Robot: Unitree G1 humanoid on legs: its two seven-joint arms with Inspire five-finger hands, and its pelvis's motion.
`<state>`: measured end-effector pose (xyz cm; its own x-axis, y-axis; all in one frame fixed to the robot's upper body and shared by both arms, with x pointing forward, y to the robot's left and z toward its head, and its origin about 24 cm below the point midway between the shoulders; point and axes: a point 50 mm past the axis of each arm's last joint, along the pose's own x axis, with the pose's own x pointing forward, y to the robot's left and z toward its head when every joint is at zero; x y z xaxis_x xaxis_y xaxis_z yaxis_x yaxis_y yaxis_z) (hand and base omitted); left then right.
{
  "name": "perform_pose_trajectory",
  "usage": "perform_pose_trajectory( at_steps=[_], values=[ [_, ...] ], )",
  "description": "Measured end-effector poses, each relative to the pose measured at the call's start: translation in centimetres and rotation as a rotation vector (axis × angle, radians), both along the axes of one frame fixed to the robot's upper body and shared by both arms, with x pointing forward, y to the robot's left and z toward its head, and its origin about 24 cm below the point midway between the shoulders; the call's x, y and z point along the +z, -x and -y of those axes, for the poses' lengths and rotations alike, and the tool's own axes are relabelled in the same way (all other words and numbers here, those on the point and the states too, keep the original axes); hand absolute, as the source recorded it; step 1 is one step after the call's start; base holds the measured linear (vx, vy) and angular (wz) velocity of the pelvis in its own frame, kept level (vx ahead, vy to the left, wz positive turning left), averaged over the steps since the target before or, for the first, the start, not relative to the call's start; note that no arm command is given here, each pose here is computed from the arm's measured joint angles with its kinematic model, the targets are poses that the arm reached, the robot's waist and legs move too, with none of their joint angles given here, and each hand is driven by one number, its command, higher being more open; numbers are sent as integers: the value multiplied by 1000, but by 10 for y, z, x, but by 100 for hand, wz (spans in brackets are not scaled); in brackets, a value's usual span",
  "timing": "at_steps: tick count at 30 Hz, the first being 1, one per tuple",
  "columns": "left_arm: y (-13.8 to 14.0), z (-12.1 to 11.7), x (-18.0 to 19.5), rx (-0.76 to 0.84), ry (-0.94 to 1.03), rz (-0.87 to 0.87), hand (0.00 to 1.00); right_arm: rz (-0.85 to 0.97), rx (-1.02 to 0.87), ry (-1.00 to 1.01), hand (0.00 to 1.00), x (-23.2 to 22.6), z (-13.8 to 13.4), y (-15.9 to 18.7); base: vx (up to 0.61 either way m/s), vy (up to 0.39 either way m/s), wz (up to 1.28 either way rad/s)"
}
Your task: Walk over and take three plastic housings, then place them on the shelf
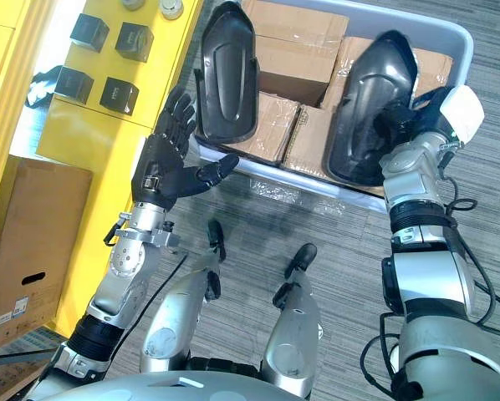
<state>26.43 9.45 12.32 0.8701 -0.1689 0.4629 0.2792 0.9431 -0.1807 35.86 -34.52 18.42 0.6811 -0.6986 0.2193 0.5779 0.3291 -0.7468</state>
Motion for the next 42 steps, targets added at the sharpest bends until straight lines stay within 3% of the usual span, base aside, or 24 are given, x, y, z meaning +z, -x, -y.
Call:
perform_pose_trajectory(
  at_steps=[15,21,28,36,42],
  values=[
    [16,-13,-6,17,53,-27,100,-30,4,-58,0,-40,2,13,23,-40,1],
    [19,-19,-4,19,42,-21,100,24,52,-28,0,-46,-11,20,4,-46,-2],
    [24,-30,1,47,30,-28,100,200,89,130,0,-19,-26,27,-4,-52,-8],
    [17,-16,-28,-144,-144,-267,100,258,190,244,0,-15,-44,30,46,-56,-9],
    [9,1,-82,-394,-218,-642,100,160,343,338,0,-40,-66,32,71,-56,-26]
  ],
)
